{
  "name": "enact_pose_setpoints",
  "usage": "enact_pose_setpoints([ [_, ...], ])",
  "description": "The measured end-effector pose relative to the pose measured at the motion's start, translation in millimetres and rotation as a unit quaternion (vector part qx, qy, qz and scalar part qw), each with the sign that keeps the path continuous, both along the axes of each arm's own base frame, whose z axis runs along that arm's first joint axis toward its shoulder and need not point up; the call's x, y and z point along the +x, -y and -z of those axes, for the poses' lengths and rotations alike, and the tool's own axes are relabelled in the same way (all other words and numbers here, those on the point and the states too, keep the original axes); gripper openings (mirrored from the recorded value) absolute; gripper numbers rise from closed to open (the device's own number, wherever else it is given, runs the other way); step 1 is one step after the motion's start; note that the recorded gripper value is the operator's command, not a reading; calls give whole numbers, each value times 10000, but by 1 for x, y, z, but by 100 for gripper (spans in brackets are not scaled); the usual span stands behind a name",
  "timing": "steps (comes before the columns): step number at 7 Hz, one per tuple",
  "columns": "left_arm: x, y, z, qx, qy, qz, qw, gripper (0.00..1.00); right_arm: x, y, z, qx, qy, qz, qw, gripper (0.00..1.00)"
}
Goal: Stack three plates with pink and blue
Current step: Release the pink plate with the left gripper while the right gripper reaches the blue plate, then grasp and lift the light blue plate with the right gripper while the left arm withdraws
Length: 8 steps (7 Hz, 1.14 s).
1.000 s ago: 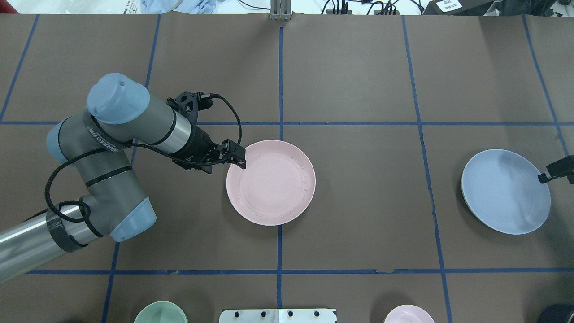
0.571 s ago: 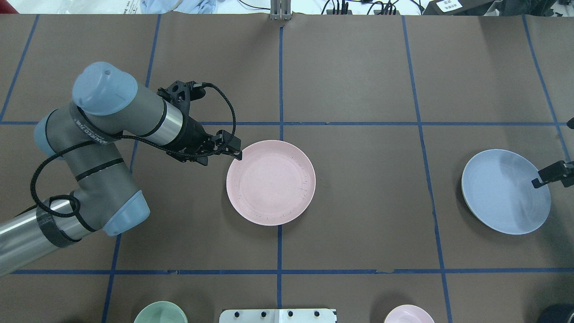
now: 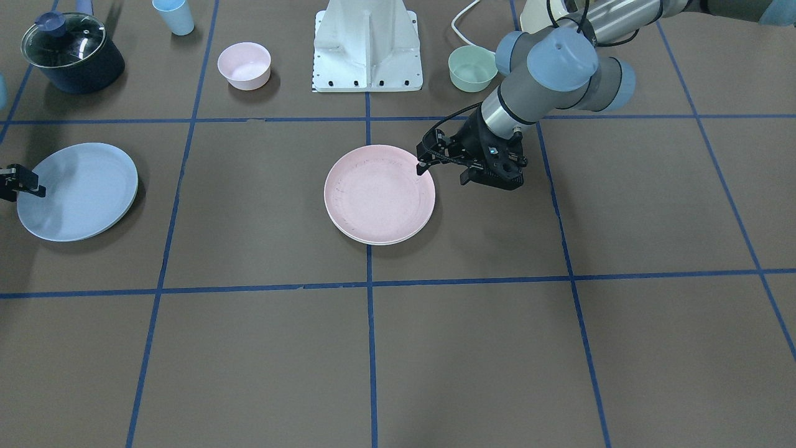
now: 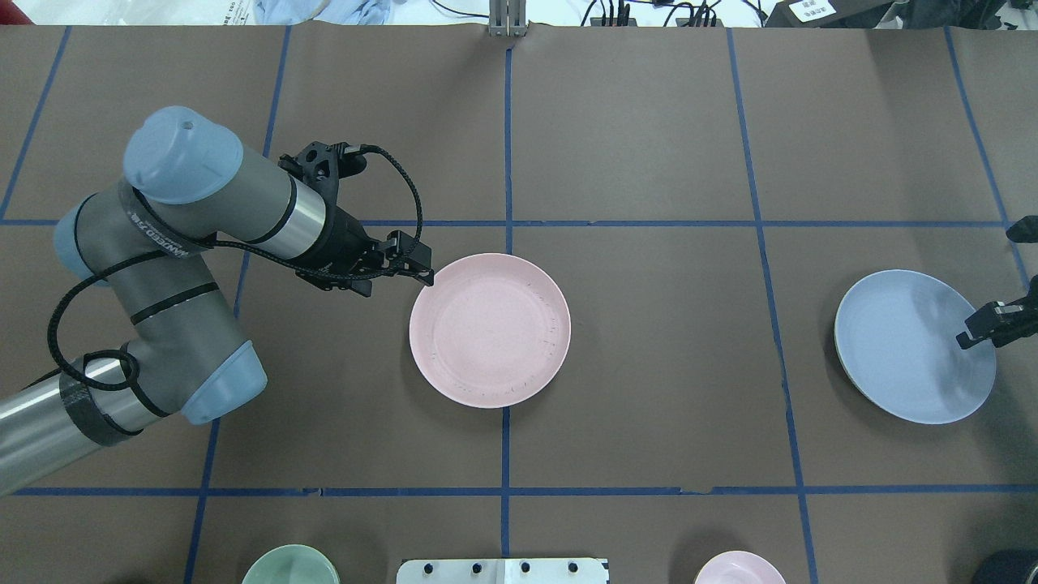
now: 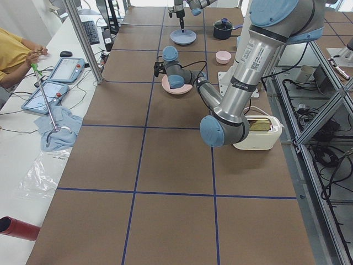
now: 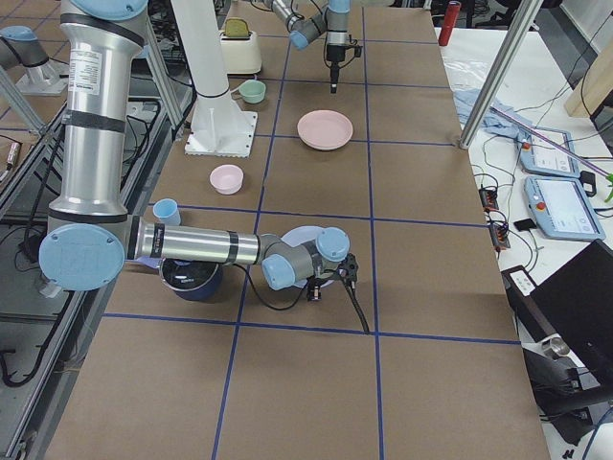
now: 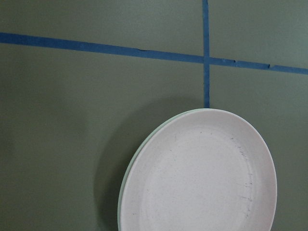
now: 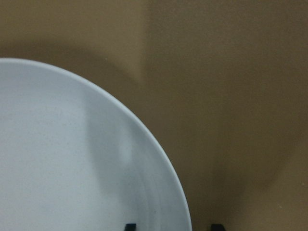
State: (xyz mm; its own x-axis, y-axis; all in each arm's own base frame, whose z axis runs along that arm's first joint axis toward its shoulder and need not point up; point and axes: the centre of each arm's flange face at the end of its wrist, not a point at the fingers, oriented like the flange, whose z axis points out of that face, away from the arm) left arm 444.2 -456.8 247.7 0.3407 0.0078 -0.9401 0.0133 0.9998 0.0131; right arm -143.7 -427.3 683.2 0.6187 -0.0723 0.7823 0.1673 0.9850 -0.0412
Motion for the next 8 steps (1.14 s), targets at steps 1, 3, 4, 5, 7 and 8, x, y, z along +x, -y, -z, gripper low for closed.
enact_pose_setpoints([
  [1,-2,1,1,-7,8,19,10000,100,1,0,1,22,28,-4,10000,0],
  [3,-18,10,-1,-17,14,104,9999,100,1,-2,20,76,261,-78,9996,0],
  [4,-37,15,-9,-22,34,125,9999,100,-1,1,51,24,395,-283,9988,0],
  [5,-59,21,-21,74,73,125,9999,100,-7,12,93,-92,543,-610,9966,0],
  [7,-100,34,-56,484,279,118,9984,100,-42,41,193,-509,916,-1208,9871,0],
  [8,-121,40,-77,636,418,136,9970,100,-86,46,248,-800,1085,-1328,9819,0],
])
